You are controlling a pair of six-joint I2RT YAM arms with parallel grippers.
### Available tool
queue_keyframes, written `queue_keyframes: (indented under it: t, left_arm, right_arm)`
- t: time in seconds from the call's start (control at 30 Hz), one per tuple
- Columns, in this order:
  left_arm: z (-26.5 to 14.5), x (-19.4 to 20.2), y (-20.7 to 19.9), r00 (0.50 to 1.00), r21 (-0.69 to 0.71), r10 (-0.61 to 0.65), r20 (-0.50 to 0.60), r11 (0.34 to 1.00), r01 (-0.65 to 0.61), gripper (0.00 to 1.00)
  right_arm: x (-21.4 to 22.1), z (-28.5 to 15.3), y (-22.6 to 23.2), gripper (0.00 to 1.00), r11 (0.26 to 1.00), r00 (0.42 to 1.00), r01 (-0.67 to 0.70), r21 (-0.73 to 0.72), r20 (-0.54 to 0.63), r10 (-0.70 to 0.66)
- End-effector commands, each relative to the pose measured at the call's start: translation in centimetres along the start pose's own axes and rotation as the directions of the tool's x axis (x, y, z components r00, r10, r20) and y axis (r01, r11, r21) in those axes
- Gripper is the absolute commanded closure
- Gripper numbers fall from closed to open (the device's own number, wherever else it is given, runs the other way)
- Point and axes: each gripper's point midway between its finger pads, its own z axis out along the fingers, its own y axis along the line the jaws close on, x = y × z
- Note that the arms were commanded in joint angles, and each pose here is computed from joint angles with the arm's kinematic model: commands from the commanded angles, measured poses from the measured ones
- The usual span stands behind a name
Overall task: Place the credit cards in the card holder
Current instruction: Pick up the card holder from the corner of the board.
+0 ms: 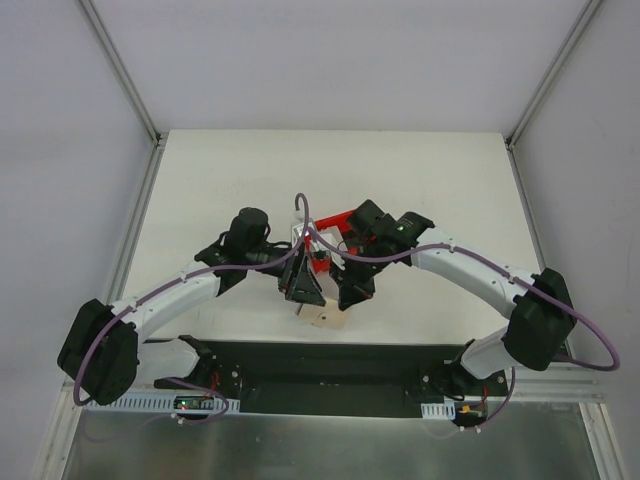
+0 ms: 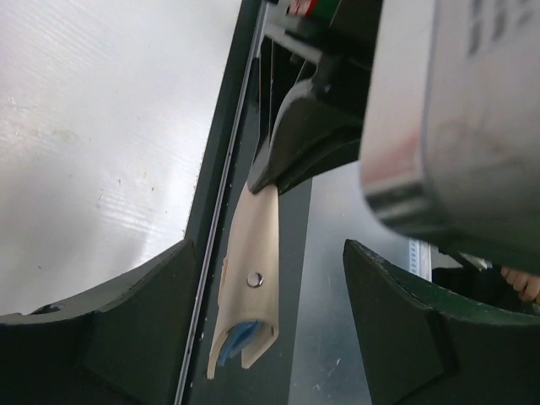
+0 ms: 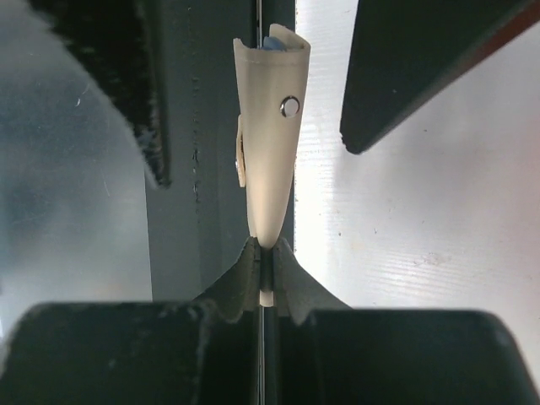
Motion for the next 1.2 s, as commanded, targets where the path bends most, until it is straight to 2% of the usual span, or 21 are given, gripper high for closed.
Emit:
queue_keyframes:
  t: [0.0,0.07,0.27,0.37,0.47,0.6,0.7,0.73,0.77,0.8,0.9,0.93,0.97,1.03,1.1,1.17]
  left_arm:
    - [0.2,1.0,-0.2,0.999,0.020,0.033,-0.040,0.999,-0.033,0.34]
    - [0.1,1.2,-0.1,0.999,0.011,0.027,-0.043,1.000,-0.027,0.35]
    - [0.1,1.5,0.8,0.999,-0.037,0.010,-0.043,0.999,-0.011,0.52]
    - [0.1,1.7,1.0,0.999,-0.048,0.004,-0.043,0.999,-0.006,0.53]
    - [0.2,1.7,1.2,0.999,-0.061,0.001,-0.040,0.998,-0.004,0.60]
    - [0.2,1.7,1.3,0.999,-0.062,0.003,-0.041,0.998,-0.006,0.74]
    - [0.2,1.6,1.8,0.999,-0.089,-0.005,-0.033,0.996,0.002,0.90]
    - [0.2,1.5,2.1,1.000,-0.110,-0.010,-0.026,0.994,0.007,0.97]
    - [0.2,1.6,2.6,0.999,-0.137,-0.026,-0.019,0.990,0.023,1.00]
    - [0.2,1.6,3.2,0.999,-0.164,-0.038,-0.010,0.986,0.036,1.00]
    - [-0.1,2.3,5.5,0.993,-0.279,-0.111,0.035,0.953,0.117,1.00]
    - [-0.2,2.7,6.1,0.990,-0.306,-0.133,0.047,0.941,0.141,1.00]
    - [-0.4,3.2,6.9,0.986,-0.342,-0.154,0.062,0.925,0.166,1.00]
    - [-0.8,4.2,8.4,0.971,-0.411,-0.210,0.113,0.880,0.238,1.00]
    - [-1.5,5.0,10.2,0.942,-0.475,-0.263,0.208,0.815,0.332,1.00]
    - [-2.0,5.5,11.3,0.903,-0.492,-0.293,0.313,0.764,0.418,1.00]
  right_arm:
    - [-1.3,-1.1,0.9,1.00,0.997,0.997,0.071,-0.028,0.037,-0.070]
    - [-1.2,-1.3,0.7,1.00,0.997,0.997,0.068,-0.018,0.034,-0.068]
    - [-1.5,-1.6,0.6,1.00,0.997,0.996,0.077,-0.007,0.043,-0.077]
    - [-1.6,-1.7,0.6,1.00,0.997,0.996,0.076,-0.006,0.047,-0.076]
    - [-1.7,-1.9,0.5,1.00,0.997,0.996,0.078,0.000,0.052,-0.078]
    - [-1.8,-1.9,0.4,1.00,0.997,0.996,0.075,0.012,0.052,-0.076]
    - [-1.8,-1.9,-0.1,0.98,0.997,0.996,0.068,0.038,0.053,-0.070]
    - [-1.8,-1.9,-0.3,0.95,0.997,0.997,0.062,0.050,0.052,-0.064]
    - [-1.8,-2.1,-0.8,0.88,0.996,0.997,0.041,0.083,0.054,-0.046]
    - [-1.8,-2.3,-1.6,0.80,0.992,0.998,0.010,0.126,0.058,-0.017]
    - [-2.0,-3.7,-4.4,0.71,0.957,0.984,-0.137,0.256,0.147,0.102]
    - [-1.8,-4.0,-5.1,0.64,0.945,0.972,-0.187,0.269,0.190,0.138]
    - [-2.0,-4.5,-5.8,0.56,0.926,0.954,-0.242,0.290,0.247,0.172]
    - [-1.6,-4.8,-6.5,0.49,0.887,0.907,-0.354,0.295,0.340,0.249]
    - [-0.9,-4.5,-7.0,0.38,0.828,0.841,-0.474,0.300,0.431,0.326]
    - [-0.8,-3.6,-6.8,0.41,0.782,0.754,-0.580,0.230,0.514,0.408]
